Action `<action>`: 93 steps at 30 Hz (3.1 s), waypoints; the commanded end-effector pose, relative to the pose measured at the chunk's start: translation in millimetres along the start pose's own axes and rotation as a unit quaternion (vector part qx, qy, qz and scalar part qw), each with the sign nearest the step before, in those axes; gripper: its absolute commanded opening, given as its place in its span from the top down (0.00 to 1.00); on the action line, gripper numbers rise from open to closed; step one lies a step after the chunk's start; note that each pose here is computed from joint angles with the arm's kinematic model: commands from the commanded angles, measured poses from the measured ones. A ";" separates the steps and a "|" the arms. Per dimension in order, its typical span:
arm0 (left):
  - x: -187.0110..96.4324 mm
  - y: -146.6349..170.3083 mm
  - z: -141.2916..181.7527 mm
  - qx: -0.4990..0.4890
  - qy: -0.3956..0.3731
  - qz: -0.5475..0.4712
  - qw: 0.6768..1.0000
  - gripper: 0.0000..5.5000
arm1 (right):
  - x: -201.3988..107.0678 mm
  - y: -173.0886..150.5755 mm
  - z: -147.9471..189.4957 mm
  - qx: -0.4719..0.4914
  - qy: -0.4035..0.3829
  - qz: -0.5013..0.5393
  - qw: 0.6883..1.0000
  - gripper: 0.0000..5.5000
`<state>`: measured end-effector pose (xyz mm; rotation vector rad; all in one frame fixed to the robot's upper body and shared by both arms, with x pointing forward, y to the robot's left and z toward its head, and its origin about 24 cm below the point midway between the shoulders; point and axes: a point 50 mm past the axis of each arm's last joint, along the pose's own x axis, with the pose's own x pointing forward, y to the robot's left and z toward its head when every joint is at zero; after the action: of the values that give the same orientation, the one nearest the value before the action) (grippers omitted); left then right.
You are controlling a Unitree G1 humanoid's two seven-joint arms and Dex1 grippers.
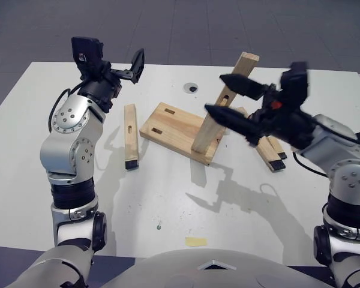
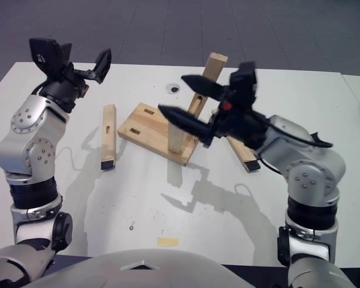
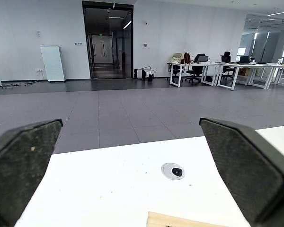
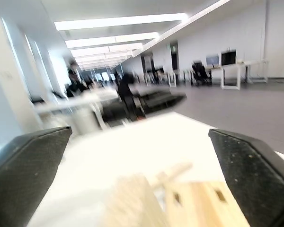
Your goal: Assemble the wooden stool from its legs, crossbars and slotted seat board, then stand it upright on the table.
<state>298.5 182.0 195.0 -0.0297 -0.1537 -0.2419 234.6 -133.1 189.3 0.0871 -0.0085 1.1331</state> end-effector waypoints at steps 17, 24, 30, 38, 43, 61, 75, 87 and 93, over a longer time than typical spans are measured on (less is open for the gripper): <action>-8.6 9.6 -7.3 0.003 0.010 0.024 1.000 0.02 | -21.6 -85.2 16.4 -0.160 -0.108 -0.341 0.920 0.02; -8.5 7.3 -11.0 0.000 0.014 0.022 1.000 0.02 | -21.0 -80.3 -27.8 -0.053 -0.041 -0.411 0.909 0.06; -11.5 5.9 -18.6 0.005 0.031 0.013 0.999 0.02 | -27.9 -84.9 -19.0 -0.031 -0.092 -0.389 0.916 0.22; -12.6 12.1 -16.9 0.014 0.030 0.016 0.999 0.02 | -28.5 -92.8 -22.9 0.003 -0.074 -0.341 0.937 0.46; -11.5 13.7 -17.8 0.017 0.032 0.016 0.999 0.02 | -25.6 -100.0 -21.9 0.031 -0.062 -0.276 0.959 0.62; -9.7 3.7 -18.6 0.007 0.025 -0.006 1.000 0.02 | 18.6 -119.0 -33.3 -0.076 0.084 0.001 0.994 0.62; -26.3 17.1 -34.2 0.038 0.066 0.015 0.997 0.02 | -7.0 -122.0 13.9 -0.039 -0.169 -0.264 0.949 0.17; -58.9 29.0 -45.5 0.034 0.107 0.077 0.991 0.02 | -40.6 -112.7 -26.2 0.069 -0.194 -0.397 0.894 0.02; -58.0 29.0 -52.1 0.030 0.131 0.095 0.986 0.02 | -26.0 -100.0 -44.8 0.074 -0.163 -0.393 0.902 0.02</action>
<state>255.9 222.7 135.0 0.0426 0.0879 -0.0578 314.4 -199.6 137.3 0.4056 -0.1714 0.2986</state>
